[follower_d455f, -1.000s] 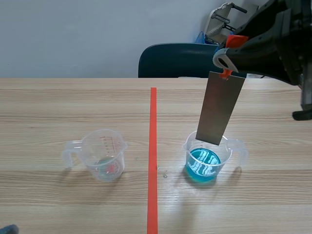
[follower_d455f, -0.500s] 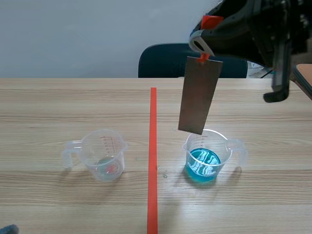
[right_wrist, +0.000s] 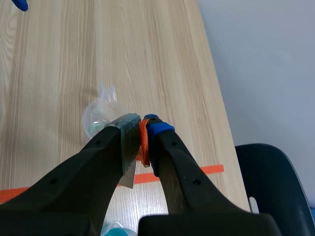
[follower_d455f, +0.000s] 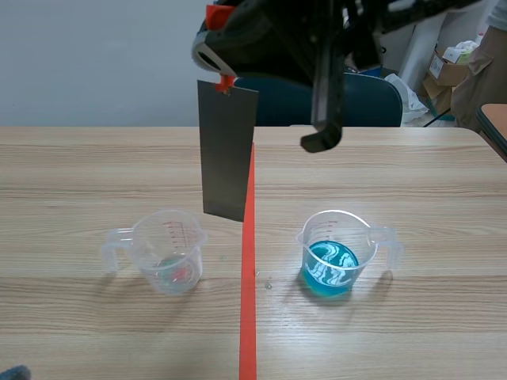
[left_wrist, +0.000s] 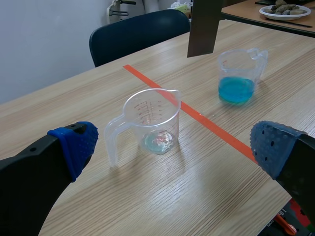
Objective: Do the redox reaction experiment
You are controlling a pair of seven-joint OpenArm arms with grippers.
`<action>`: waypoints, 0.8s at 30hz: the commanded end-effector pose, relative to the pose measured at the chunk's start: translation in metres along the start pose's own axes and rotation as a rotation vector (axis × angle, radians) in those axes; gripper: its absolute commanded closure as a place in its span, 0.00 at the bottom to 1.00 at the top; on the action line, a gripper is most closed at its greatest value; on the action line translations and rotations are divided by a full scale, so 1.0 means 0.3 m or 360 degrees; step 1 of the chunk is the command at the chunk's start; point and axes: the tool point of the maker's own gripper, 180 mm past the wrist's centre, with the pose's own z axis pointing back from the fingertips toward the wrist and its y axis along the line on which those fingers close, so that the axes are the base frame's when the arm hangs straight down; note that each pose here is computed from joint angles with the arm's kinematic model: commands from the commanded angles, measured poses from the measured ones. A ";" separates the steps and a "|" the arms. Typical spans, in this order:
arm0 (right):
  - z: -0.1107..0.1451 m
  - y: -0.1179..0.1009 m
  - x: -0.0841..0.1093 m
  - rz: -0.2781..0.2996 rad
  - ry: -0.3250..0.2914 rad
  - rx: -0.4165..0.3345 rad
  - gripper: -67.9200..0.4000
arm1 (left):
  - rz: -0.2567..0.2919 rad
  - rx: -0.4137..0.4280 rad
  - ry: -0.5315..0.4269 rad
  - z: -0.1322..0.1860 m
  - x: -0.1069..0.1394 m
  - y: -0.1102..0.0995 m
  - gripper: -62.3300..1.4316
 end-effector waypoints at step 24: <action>-0.205 -0.032 0.106 -0.0081 -0.0110 0.0162 0.99 | 0.0018 0.0006 -0.0054 -0.009 0.027 -0.007 0.00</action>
